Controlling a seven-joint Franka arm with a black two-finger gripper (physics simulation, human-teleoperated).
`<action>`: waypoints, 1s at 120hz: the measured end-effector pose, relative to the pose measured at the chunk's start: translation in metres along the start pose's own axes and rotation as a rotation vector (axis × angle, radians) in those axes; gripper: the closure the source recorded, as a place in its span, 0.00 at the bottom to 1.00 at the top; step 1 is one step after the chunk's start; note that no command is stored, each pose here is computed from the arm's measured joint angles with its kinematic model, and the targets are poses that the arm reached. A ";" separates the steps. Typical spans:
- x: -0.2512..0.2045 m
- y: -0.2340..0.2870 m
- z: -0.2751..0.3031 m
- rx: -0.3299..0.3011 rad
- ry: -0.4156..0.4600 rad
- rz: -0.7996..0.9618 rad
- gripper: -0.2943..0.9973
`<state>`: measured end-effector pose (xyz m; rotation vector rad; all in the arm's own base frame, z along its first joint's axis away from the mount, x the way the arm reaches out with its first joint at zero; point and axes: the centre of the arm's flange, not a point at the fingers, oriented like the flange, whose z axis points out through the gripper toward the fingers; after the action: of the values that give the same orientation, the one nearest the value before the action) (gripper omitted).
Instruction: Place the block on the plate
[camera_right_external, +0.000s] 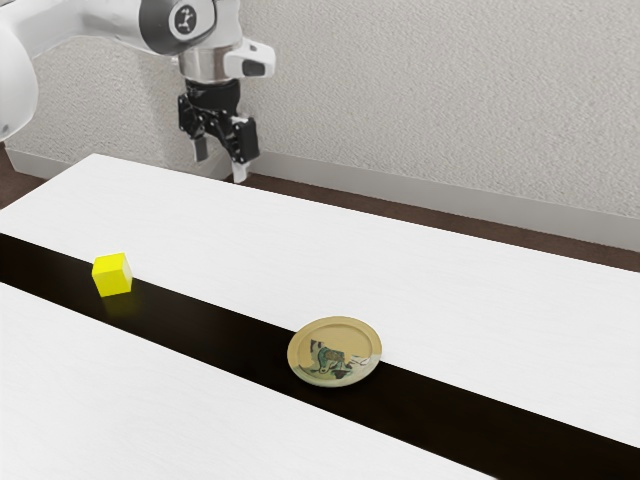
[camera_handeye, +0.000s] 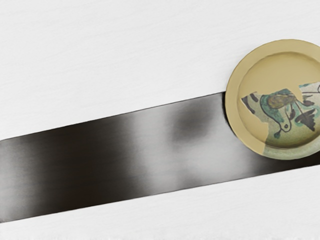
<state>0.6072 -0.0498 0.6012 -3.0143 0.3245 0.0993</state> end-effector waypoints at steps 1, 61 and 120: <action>0.000 0.000 0.000 0.001 -0.001 0.003 0.23; 0.036 -0.171 0.197 -0.026 -0.188 -0.129 0.23; -0.052 -0.307 0.308 -0.111 -0.097 -0.374 0.23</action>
<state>0.6060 0.2949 0.3305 -3.1029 -0.2618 0.2369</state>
